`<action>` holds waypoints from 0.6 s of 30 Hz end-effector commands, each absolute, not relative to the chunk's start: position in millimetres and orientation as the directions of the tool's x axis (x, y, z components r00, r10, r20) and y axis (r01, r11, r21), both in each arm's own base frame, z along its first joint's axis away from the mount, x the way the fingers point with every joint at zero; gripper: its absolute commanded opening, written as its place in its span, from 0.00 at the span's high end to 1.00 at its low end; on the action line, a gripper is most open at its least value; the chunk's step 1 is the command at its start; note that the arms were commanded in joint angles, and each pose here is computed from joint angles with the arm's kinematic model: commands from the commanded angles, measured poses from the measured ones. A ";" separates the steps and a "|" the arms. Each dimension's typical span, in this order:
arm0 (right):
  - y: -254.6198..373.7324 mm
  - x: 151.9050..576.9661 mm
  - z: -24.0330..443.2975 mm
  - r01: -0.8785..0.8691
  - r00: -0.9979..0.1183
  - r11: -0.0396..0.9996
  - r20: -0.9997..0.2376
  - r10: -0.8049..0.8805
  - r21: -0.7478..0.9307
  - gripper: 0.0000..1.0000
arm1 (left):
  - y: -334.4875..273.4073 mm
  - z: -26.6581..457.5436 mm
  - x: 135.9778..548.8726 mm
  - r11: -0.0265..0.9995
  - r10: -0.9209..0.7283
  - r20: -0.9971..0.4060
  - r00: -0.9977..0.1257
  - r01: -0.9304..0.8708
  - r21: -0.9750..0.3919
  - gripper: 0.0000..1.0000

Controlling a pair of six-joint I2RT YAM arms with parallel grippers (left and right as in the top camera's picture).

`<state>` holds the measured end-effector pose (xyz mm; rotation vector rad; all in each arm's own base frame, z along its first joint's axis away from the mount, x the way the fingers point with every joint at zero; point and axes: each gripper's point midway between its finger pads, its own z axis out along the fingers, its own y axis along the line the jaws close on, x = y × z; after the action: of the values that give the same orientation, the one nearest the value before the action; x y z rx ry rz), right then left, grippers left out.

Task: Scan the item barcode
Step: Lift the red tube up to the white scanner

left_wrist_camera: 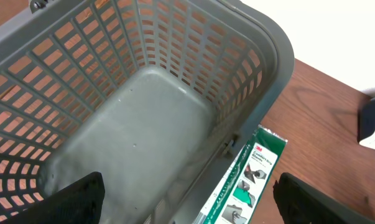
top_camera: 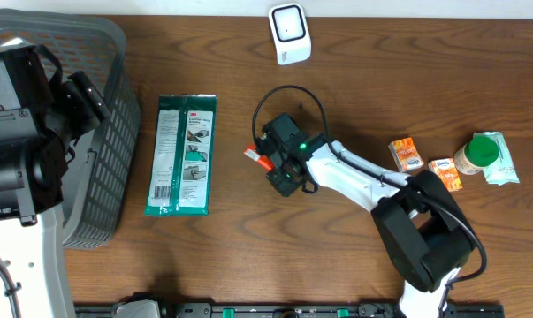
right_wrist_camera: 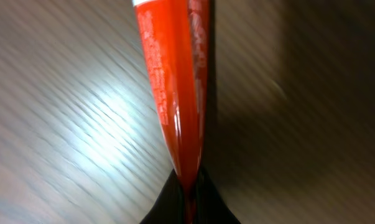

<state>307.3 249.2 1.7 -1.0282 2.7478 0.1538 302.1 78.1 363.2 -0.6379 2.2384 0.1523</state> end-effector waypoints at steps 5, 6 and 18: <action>219.8 353.2 115.5 -0.541 -0.638 0.730 -0.362 -0.680 -0.418 0.99 | 80.8 366.2 301.2 0.861 -0.398 -0.731 -0.554 -0.500 -0.090 0.12; 220.7 351.7 123.6 -0.554 -0.618 0.712 -0.361 -0.699 -0.431 0.99 | 80.8 366.2 301.2 0.861 -0.398 -0.731 -0.554 -0.500 -0.090 0.12; 182.1 367.8 269.6 -0.448 -0.633 0.770 -0.446 -0.633 -0.455 0.99 | 80.8 366.2 301.2 0.861 -0.398 -0.731 -0.554 -0.500 -0.090 0.12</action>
<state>348.0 193.9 219.1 -0.9164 2.4324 -0.3905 302.1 78.1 363.2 -0.6379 2.2384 0.1523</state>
